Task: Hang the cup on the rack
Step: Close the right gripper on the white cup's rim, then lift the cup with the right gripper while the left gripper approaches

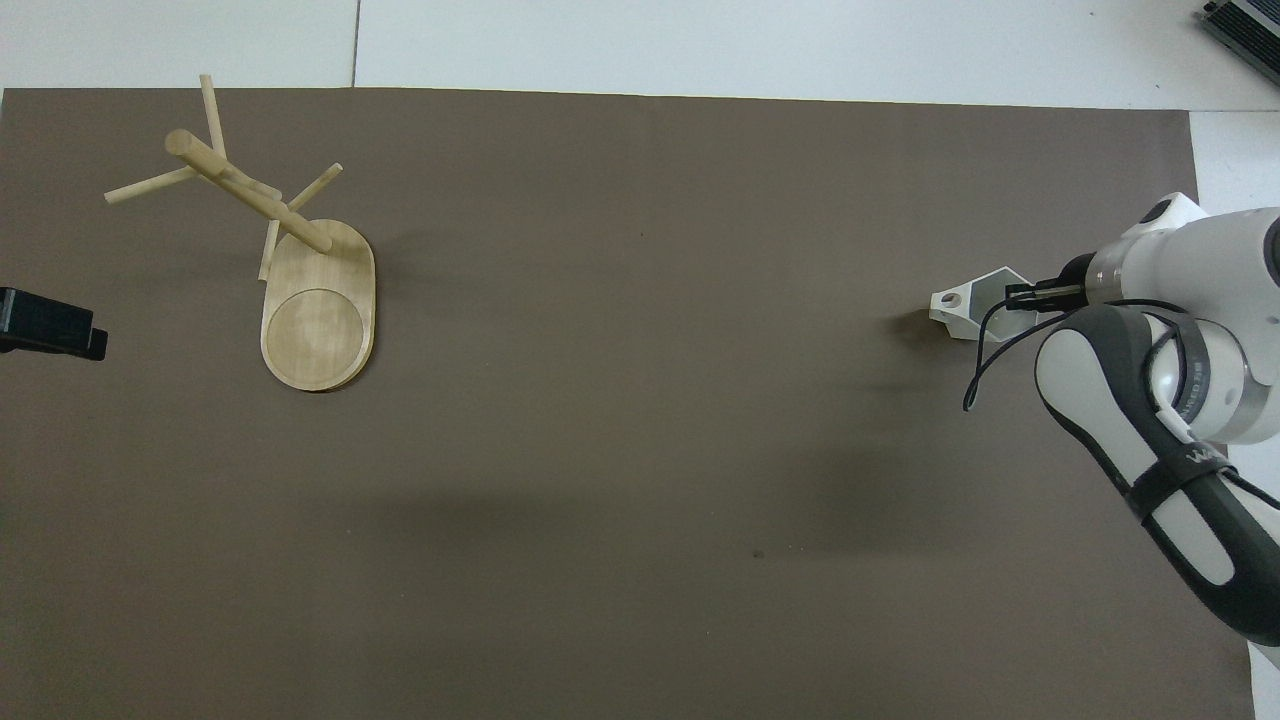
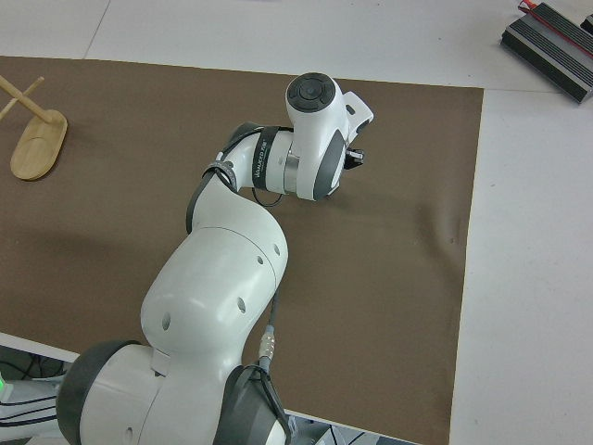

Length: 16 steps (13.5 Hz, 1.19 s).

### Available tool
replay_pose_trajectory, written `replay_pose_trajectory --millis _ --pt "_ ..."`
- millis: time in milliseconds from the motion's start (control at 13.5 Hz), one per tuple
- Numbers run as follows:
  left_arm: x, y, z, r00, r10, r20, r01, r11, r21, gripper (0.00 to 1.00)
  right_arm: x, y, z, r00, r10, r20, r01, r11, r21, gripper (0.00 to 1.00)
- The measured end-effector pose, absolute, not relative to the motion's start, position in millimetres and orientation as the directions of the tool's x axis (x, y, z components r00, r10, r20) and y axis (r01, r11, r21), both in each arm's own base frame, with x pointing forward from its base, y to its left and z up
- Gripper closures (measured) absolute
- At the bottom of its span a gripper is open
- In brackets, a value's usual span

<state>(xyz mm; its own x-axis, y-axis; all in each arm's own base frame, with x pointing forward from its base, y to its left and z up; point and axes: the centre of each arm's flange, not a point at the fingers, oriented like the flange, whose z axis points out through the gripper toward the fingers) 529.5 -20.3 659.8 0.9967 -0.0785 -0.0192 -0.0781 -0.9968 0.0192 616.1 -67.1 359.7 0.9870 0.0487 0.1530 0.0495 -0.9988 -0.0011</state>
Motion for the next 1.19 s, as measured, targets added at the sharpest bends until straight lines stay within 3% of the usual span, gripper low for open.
replay_pose_trajectory --millis 593,889,1185 --pt "530 -20 660 0.997 -0.078 -0.019 -0.078 -0.997 0.019 0.0 620 -67 372 0.989 0.049 0.137 0.05 -0.999 -0.004 0.93" --pt "530 -20 660 0.997 -0.078 -0.019 -0.078 -0.997 0.019 0.0 626 -62 416 0.996 0.057 0.076 0.058 -0.998 -0.019 0.93" --pt "530 -20 660 0.997 -0.078 -0.019 -0.078 -0.997 0.019 0.0 629 -35 442 0.996 0.014 0.088 0.028 -0.986 -0.164 0.93"
